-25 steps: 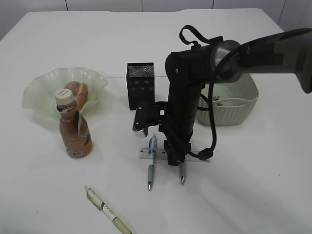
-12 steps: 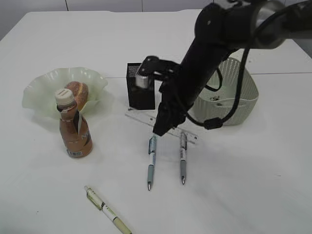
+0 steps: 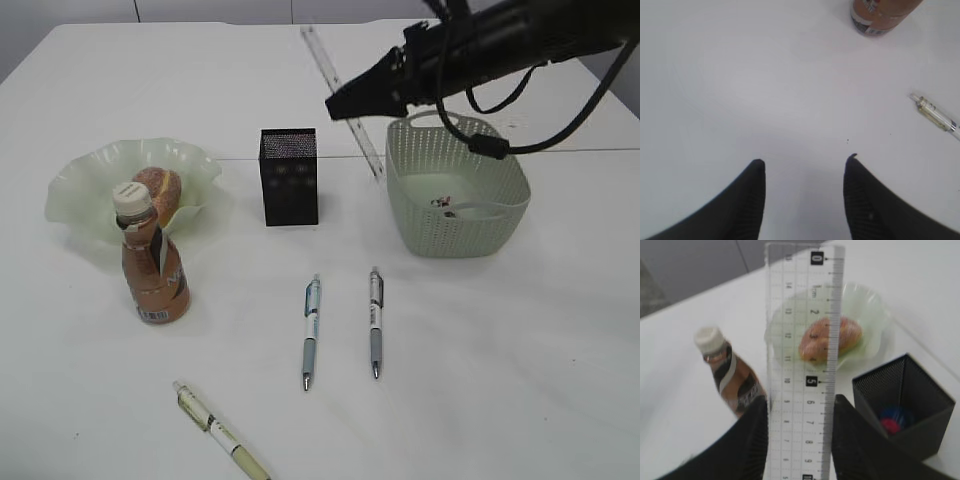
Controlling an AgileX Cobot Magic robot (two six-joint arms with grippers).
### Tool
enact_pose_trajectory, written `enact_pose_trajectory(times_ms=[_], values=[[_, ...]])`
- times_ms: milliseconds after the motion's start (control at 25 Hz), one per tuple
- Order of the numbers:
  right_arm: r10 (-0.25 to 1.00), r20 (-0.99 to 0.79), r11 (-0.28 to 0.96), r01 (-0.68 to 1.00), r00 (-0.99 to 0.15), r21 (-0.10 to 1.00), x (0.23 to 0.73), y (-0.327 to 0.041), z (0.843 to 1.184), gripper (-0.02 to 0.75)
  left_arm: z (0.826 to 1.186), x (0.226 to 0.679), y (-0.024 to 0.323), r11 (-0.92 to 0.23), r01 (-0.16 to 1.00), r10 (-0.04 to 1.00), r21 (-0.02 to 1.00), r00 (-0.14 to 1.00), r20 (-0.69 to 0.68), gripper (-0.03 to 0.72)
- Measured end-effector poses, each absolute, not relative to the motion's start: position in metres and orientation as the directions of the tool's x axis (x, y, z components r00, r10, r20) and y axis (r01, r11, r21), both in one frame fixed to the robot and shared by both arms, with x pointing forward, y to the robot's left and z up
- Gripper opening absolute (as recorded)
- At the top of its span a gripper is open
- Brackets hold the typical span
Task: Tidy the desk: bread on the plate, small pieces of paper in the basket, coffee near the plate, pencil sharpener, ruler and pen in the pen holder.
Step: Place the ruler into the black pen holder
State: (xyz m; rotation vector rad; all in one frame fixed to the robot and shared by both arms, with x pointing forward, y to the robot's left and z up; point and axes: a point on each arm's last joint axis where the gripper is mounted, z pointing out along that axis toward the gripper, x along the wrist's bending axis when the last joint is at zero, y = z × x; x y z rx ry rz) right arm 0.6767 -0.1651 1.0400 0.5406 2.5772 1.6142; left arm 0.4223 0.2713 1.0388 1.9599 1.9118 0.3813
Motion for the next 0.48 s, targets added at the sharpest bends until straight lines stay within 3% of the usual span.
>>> enact_pose_trajectory(times_ms=[280,480], values=[[0.368,0.186,0.079,0.23,-0.911,0.97,0.71,-0.172,1.04,0.271,1.038,0.42,0.269,0.013,0.906,0.995,0.422,0.03,-0.095,0.37],[0.377,0.197,-0.002,0.212,-0.905,0.977,0.739,-0.17,1.019,0.27,1.036,0.416,0.268,0.022,0.925,0.994,0.38,0.022,-0.111,0.37]])
